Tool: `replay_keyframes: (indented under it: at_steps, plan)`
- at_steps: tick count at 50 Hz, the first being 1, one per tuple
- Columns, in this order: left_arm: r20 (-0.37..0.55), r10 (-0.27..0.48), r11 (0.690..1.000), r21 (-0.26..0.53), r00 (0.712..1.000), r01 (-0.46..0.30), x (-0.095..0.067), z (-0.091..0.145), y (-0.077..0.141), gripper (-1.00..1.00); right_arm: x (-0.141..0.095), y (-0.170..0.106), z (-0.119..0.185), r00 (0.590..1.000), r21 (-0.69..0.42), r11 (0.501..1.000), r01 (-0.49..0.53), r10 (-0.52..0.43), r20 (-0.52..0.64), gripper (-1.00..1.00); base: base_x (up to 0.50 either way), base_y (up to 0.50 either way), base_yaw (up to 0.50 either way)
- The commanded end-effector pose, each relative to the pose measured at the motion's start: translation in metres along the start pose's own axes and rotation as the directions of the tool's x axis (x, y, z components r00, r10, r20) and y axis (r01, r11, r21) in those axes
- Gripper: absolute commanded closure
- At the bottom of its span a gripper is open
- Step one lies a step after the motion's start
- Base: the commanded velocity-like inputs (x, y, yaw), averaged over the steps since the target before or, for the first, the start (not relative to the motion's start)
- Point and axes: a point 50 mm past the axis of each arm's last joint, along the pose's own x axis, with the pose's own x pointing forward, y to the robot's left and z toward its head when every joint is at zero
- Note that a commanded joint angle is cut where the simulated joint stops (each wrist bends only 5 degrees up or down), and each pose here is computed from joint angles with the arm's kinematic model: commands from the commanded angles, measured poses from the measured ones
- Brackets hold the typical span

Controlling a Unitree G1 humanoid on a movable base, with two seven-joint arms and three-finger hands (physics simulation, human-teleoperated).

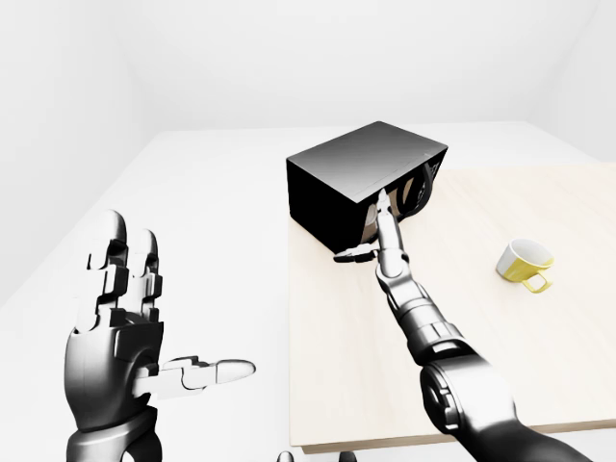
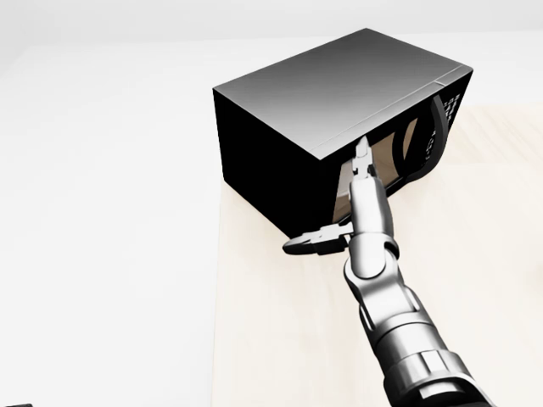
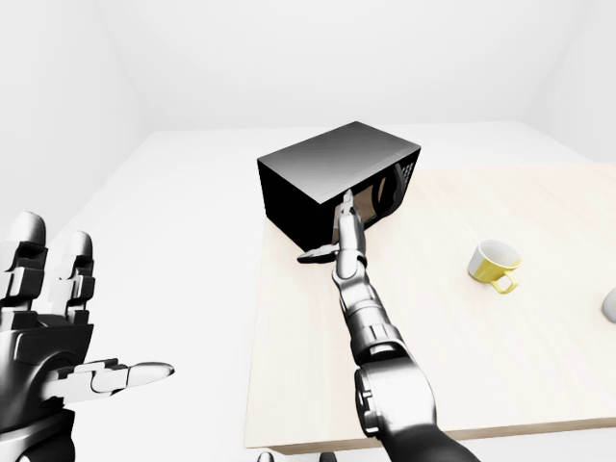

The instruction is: Close the microwave.

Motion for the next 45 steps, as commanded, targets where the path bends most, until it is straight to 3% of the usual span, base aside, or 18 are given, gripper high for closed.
replay_keyframes:
  at_steps: [1,8,9,11,12,14,45]
  plan:
    - [-0.003,-0.001,1.000,-0.001,1.000,0.001,0.000,-0.001,0.000,-1.00,0.032,-0.011,0.052,0.999,0.002,0.999,-0.048,0.048,-0.015,-1.00,0.01,0.00,0.00]
    - [-0.003,-0.001,1.000,-0.001,1.000,0.001,0.000,-0.001,0.000,-1.00,0.032,-0.011,0.052,0.999,0.002,0.999,-0.048,0.048,-0.015,-1.00,0.01,0.00,0.00]
    - [0.000,0.001,1.000,0.001,1.000,-0.001,0.000,0.000,0.000,-1.00,0.031,-0.023,0.053,0.998,0.009,0.999,0.030,-0.031,0.048,-1.00,0.01,0.00,0.00]
    - [0.000,0.001,1.000,0.001,1.000,-0.001,0.000,0.000,0.000,-1.00,0.031,-0.024,0.054,0.998,0.010,0.999,0.036,-0.036,0.057,-1.00,0.01,0.00,0.00]
    - [0.000,0.006,1.000,0.003,1.000,-0.006,0.002,-0.001,0.001,-1.00,0.005,-0.032,0.058,0.973,0.069,0.996,0.051,-0.065,0.220,-1.00,0.01,0.00,0.00]
    - [0.000,0.007,1.000,0.004,1.000,-0.007,0.002,-0.002,0.001,-1.00,-0.008,-0.036,0.061,0.973,0.070,0.996,0.052,-0.067,0.222,-1.00,0.00,0.00,0.00]
    - [0.000,0.007,1.000,0.004,1.000,-0.007,0.002,-0.002,0.001,-1.00,-0.009,-0.037,0.062,0.973,0.070,0.996,0.052,-0.067,0.223,-1.00,0.00,0.00,0.00]
